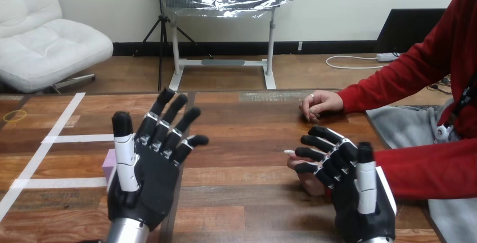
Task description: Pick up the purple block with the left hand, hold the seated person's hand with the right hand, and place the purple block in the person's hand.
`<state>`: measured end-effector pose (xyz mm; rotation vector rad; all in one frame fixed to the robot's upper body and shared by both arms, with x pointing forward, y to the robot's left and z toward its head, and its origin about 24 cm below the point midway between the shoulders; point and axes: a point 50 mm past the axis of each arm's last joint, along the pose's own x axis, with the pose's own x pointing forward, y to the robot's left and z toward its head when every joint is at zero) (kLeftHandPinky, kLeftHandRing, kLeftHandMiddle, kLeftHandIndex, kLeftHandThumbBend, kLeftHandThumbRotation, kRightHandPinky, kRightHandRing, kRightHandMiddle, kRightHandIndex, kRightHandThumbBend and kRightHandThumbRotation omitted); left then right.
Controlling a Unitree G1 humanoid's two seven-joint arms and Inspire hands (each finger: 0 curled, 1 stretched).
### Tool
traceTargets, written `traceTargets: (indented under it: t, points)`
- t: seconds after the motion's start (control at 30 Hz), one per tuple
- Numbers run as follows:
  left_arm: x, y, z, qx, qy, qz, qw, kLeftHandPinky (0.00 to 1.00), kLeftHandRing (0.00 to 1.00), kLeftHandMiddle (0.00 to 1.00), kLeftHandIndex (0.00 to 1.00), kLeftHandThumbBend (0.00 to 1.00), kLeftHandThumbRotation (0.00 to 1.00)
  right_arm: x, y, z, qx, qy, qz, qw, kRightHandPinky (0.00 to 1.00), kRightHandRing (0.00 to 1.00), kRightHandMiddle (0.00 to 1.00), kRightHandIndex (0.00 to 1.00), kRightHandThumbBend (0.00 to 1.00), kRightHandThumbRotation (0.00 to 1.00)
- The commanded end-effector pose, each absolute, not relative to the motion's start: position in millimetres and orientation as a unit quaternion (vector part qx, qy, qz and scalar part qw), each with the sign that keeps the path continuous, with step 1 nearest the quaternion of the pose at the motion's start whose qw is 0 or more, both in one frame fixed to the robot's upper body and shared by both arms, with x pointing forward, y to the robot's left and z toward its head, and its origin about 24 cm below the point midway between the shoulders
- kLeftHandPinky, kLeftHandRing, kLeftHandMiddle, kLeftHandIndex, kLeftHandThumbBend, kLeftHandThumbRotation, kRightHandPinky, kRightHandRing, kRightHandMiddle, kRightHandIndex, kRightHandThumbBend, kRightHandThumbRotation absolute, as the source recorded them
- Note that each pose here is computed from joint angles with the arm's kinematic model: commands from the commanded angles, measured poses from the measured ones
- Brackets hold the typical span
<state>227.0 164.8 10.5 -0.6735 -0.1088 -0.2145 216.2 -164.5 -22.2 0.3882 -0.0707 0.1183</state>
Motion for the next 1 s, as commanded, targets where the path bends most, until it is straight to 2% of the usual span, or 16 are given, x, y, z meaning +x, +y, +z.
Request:
traceTargets:
  t: [0.0, 0.37, 0.6, 0.73, 0.97]
  points:
    - [240, 156, 29, -0.306, -0.097, -0.12, 0.939, 0.8, 0.89, 0.9, 0.88, 0.96, 0.81, 228, -165, -9, 0.187, -0.074, 0.073, 0.977, 0.55, 0.68, 0.71, 0.7, 1.0, 0.92]
    - [246, 167, 45, -0.254, -0.125, -0.116, 0.952, 0.79, 0.91, 0.92, 0.89, 0.97, 0.82, 228, -167, -9, 0.179, -0.08, 0.082, 0.977, 0.59, 0.72, 0.74, 0.73, 1.0, 0.98]
    - [250, 175, 55, -0.226, -0.141, -0.11, 0.958, 0.95, 0.95, 0.93, 0.93, 0.94, 0.86, 228, -167, -9, 0.172, -0.079, 0.085, 0.978, 0.61, 0.74, 0.76, 0.75, 1.0, 1.0]
    - [252, 180, 61, -0.213, -0.145, -0.097, 0.961, 0.98, 0.95, 0.93, 0.93, 0.93, 0.87, 227, -167, -9, 0.171, -0.08, 0.085, 0.978, 0.62, 0.75, 0.77, 0.75, 1.0, 1.0]
    - [255, 186, 69, -0.185, -0.158, -0.095, 0.965, 1.0, 0.99, 0.97, 0.97, 0.85, 0.91, 227, -167, -10, 0.171, -0.08, 0.085, 0.978, 0.62, 0.75, 0.77, 0.75, 1.0, 1.0]
